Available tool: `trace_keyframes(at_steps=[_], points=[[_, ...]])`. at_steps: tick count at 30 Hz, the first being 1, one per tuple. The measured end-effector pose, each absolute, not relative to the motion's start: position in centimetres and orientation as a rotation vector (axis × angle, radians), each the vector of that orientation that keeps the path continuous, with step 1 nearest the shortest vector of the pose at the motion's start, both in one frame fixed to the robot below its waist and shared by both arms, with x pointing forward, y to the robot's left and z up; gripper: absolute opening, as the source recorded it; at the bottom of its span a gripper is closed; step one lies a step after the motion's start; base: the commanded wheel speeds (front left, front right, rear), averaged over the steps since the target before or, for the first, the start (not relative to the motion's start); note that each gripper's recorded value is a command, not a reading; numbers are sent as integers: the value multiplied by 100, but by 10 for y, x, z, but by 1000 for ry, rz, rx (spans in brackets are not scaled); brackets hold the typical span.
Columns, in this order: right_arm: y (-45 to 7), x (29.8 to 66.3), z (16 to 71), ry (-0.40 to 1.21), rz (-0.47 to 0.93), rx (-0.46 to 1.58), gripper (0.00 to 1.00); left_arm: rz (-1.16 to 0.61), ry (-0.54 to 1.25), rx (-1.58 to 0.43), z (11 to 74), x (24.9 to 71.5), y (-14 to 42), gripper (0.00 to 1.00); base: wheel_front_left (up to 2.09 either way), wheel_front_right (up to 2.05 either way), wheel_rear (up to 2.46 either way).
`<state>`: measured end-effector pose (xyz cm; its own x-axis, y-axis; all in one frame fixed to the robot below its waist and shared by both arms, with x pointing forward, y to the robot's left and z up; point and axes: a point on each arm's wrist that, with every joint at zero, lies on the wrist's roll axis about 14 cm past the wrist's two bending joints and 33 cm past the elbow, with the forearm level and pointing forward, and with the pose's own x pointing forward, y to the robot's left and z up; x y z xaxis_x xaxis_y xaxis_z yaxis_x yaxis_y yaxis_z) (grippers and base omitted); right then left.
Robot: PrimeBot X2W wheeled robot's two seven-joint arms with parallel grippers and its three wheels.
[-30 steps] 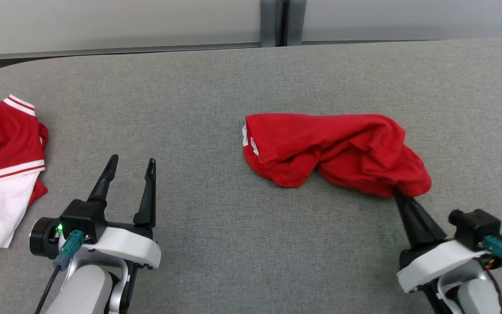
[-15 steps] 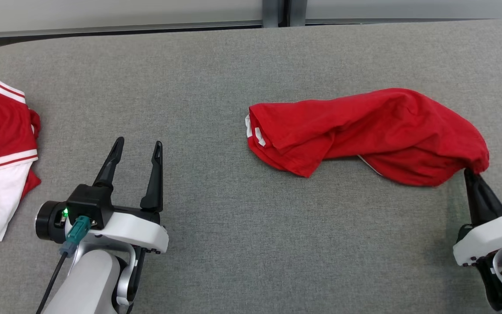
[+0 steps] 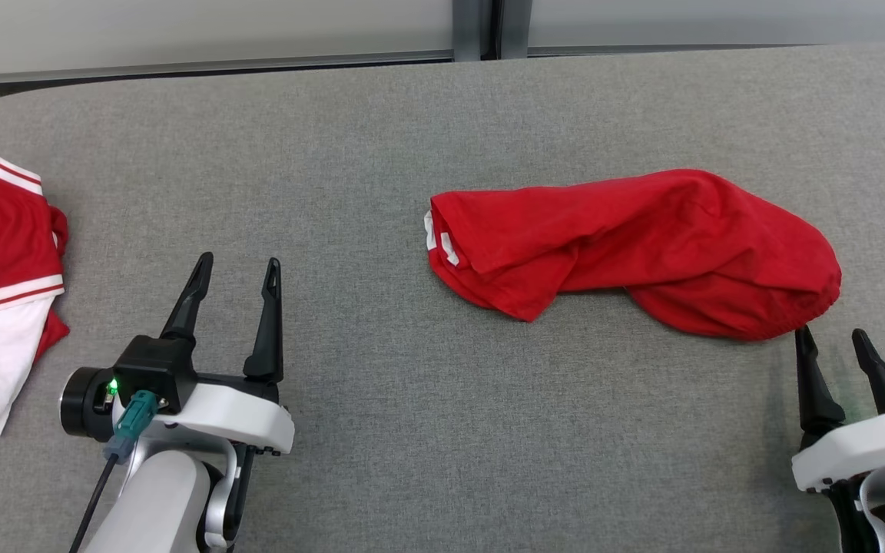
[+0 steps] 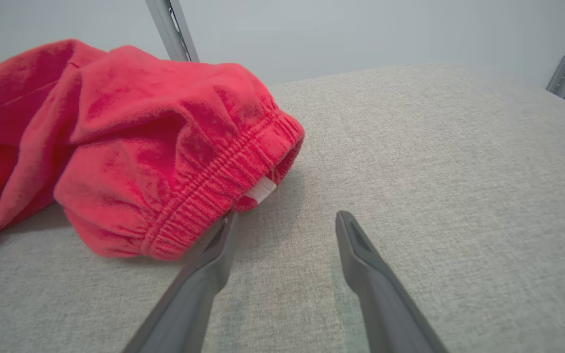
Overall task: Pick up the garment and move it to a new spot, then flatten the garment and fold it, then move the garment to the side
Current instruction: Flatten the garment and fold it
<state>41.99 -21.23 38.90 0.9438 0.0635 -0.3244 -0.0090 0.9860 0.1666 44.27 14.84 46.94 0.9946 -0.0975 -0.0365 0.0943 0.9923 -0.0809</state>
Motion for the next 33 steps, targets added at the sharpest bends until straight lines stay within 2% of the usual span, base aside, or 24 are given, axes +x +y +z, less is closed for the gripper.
trace_keyframes(at_steps=[8, 16, 23, 33], points=[[-225, 415, 434, 195, 16, 139, 100, -74, 21, -77, 478, 432, 155, 100, 0, 0, 0], [-200, 418, 489, 66, 99, 94, 100, -68, 6, -66, 486, 418, 156, 100, 0, 0, 0], [-169, 397, 496, 91, 182, 89, 100, -77, 0, -61, 490, 402, 153, 100, 0, 0, 0], [-165, 390, 498, 99, 188, 93, 100, -91, 16, -62, 487, 396, 148, 100, 0, 0, 0]])
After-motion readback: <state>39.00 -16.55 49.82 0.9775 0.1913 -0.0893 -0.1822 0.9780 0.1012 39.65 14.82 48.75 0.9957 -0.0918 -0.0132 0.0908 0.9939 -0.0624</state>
